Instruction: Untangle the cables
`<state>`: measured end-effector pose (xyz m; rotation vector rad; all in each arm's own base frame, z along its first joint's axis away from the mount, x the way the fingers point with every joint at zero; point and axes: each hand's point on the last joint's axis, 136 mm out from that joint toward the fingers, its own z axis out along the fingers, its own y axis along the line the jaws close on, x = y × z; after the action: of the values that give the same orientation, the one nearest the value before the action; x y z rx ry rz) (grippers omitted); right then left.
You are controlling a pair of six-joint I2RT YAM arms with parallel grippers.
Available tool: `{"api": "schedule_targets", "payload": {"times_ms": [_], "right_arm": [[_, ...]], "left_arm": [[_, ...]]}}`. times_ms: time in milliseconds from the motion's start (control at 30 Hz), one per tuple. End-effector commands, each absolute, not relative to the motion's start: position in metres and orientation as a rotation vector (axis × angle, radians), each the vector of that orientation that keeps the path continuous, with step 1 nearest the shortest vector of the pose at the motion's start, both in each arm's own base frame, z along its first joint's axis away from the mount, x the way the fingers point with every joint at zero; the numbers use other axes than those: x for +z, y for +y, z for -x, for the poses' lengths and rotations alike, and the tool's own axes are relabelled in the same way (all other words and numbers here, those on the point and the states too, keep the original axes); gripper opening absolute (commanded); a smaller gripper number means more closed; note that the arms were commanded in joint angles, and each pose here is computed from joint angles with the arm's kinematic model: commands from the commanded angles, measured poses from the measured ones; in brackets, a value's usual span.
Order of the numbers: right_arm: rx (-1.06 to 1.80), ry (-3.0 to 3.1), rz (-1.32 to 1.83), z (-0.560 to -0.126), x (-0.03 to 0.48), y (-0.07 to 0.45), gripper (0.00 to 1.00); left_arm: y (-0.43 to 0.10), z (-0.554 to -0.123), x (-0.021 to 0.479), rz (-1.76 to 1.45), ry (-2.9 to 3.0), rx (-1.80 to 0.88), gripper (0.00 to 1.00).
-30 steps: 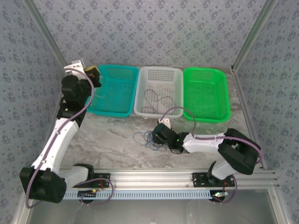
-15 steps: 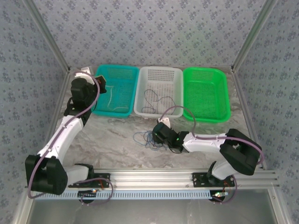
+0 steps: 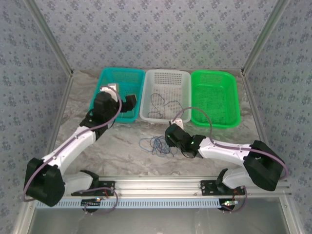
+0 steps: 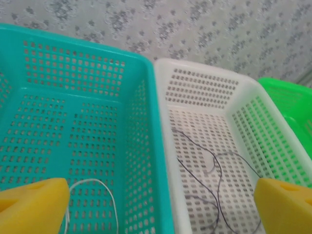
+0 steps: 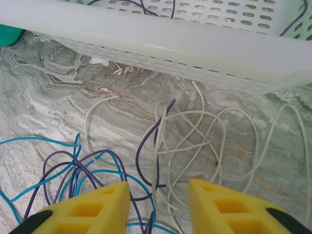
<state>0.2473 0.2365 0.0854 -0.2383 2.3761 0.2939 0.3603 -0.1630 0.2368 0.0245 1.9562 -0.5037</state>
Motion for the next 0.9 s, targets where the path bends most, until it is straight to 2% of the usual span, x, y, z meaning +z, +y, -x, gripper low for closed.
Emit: {"api": "schedule_targets", "payload": {"times_ms": [0,167,333,467,633,867], "right_arm": [[0.265,2.414,0.237,-0.243,0.093,0.228,0.40],[0.320,2.502,0.222,-0.226,0.083,0.226,0.47],[0.372,2.581,0.265,-0.216,0.068,0.239,0.45],[0.317,2.642,0.300,-0.216,0.059,0.243,0.31],[0.310,2.587,0.309,-0.220,0.075,0.242,0.00],[0.401,2.355,0.348,-0.219,0.147,0.229,0.00]], "left_arm": [[-0.160,-0.349,0.247,-0.047,1.904,-0.447,0.98],[-0.157,-0.325,0.229,-0.017,1.924,-0.460,0.99],[-0.161,-0.307,0.215,-0.026,1.941,-0.503,0.99],[-0.161,-0.299,0.210,-0.032,1.951,-0.496,0.99],[-0.157,-0.296,0.207,-0.024,1.949,-0.486,0.99],[-0.157,-0.294,0.212,-0.038,1.930,-0.495,0.99]]}}
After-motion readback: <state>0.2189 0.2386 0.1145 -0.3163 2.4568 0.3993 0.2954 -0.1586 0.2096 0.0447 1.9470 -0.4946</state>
